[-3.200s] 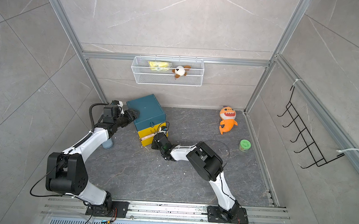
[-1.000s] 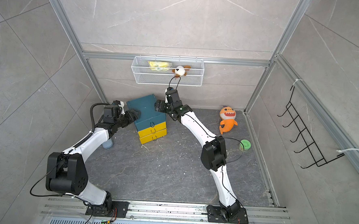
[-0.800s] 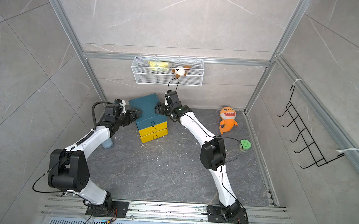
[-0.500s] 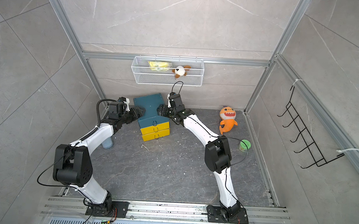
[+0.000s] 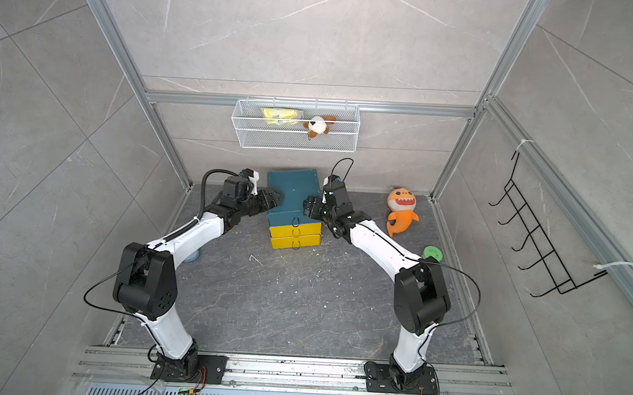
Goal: Place the umbrella in the drawer by color
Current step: Move the storage box to the center of the board.
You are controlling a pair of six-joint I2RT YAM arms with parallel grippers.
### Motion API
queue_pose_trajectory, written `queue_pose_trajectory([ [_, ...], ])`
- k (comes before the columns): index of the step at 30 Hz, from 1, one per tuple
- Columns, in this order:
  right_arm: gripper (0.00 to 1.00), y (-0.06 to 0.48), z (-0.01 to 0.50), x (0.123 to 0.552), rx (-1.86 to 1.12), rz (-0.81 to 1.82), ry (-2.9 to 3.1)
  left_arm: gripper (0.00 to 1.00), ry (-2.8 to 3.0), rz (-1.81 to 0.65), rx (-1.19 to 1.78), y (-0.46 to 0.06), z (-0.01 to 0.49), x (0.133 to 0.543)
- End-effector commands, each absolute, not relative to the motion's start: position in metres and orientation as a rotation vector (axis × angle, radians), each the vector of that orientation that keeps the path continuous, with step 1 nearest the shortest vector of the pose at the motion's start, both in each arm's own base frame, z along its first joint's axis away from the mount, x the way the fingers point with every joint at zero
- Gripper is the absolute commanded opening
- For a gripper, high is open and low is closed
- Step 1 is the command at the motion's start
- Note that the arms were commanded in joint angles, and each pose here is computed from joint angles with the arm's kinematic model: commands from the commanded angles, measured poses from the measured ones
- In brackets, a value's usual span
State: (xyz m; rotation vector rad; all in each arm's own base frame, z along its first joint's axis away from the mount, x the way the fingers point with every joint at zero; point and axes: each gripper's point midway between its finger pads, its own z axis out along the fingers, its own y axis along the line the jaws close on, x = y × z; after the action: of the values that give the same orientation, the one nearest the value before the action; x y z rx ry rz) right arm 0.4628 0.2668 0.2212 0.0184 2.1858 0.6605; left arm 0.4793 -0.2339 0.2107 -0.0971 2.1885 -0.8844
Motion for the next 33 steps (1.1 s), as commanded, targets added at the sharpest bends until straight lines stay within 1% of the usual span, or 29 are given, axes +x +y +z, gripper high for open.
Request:
queue_pose_trajectory([
  [1,0.79,0.279,0.196,0.419,-0.093,0.712,2.290,0.82,2.609,-0.903,0.051,-0.291,0.101,0.399],
  [6,0.79,0.258,0.192,0.398,-0.092,0.673,2.299,0.83,2.615,-0.900,0.082,-0.301,0.101,0.391],
  [11,0.79,0.244,0.192,0.392,-0.077,0.640,2.300,0.84,2.611,-0.853,0.088,-0.296,0.104,0.387],
  [14,0.80,0.236,0.197,0.390,-0.071,0.619,2.287,0.86,2.595,-0.779,0.073,-0.283,0.112,0.386],
  [17,0.82,0.225,0.209,0.388,-0.060,0.580,2.257,0.91,2.559,-0.697,0.055,-0.267,0.127,0.387],
  [22,0.84,0.211,0.240,0.385,-0.071,0.533,2.182,1.00,2.477,-0.581,0.028,-0.239,0.164,0.388],
  [27,0.85,0.195,0.278,0.378,-0.099,0.466,2.068,1.00,2.348,-0.386,-0.031,-0.194,0.218,0.381],
  [28,0.91,0.191,0.287,0.375,-0.124,0.443,2.034,1.00,2.309,-0.339,-0.048,-0.182,0.232,0.378],
  [29,0.99,0.189,0.293,0.372,-0.131,0.422,2.008,1.00,2.269,-0.305,-0.064,-0.171,0.245,0.374],
  [33,0.99,0.175,0.311,0.365,-0.022,0.462,1.881,1.00,2.089,-0.126,-0.130,-0.119,0.294,0.351],
])
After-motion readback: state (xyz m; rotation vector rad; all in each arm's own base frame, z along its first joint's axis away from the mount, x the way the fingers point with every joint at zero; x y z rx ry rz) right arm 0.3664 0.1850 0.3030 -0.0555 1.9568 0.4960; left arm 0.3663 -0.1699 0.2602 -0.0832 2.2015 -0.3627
